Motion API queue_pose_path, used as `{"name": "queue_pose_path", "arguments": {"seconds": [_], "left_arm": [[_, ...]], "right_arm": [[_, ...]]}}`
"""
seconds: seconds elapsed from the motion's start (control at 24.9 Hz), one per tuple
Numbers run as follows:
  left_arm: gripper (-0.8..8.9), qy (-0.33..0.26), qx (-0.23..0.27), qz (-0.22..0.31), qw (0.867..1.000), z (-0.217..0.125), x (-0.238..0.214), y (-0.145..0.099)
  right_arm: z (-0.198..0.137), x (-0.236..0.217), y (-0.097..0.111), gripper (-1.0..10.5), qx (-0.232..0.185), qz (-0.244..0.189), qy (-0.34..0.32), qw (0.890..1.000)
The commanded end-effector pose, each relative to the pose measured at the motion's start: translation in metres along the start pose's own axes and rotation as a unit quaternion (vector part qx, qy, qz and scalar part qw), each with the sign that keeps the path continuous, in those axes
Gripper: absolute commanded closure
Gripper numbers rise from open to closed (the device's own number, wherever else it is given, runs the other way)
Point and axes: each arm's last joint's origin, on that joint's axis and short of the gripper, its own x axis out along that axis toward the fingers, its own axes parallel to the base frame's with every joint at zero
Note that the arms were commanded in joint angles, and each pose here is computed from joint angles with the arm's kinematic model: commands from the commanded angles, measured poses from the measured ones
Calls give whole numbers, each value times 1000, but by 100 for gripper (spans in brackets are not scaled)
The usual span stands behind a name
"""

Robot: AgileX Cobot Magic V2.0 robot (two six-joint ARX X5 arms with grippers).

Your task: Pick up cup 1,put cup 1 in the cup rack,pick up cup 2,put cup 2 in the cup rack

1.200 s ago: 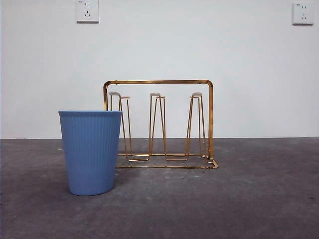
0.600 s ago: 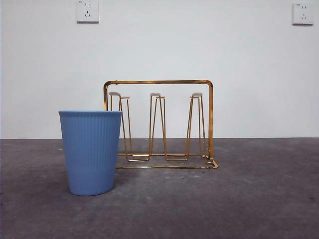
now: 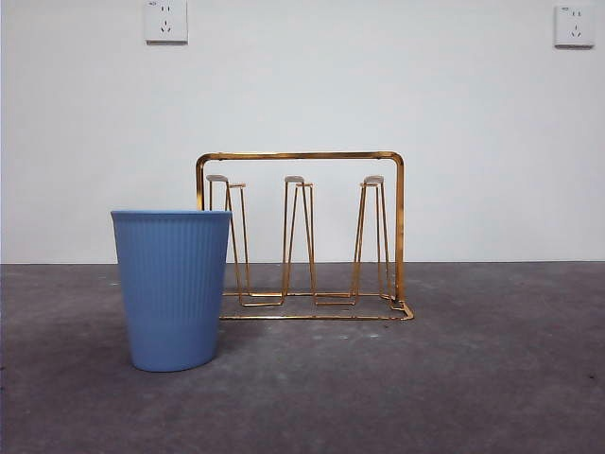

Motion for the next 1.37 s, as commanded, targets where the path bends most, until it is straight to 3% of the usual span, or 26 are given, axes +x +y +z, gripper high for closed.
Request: {"name": "queue_pose_path", "arguments": {"seconds": [0.04, 0.24, 0.48, 0.92, 1.37], "left_arm": [[821, 45, 118, 61, 990, -17, 12, -2], [821, 70, 175, 133, 973, -39, 32, 3], [821, 96, 192, 205, 955, -67, 56, 23], [821, 137, 247, 269, 920, -92, 102, 51], [821, 153, 247, 299, 909, -103, 110, 79]], "right_arm": [[-5, -6, -1, 726, -8, -17, 10, 1000], [-10, -11, -1, 726, -8, -26, 26, 999], [-17, -12, -2, 726, -9, -32, 61, 998], [-22, -13, -1, 726, -9, -31, 85, 996], [-22, -13, -2, 729, -19, -43, 87, 995]]}}
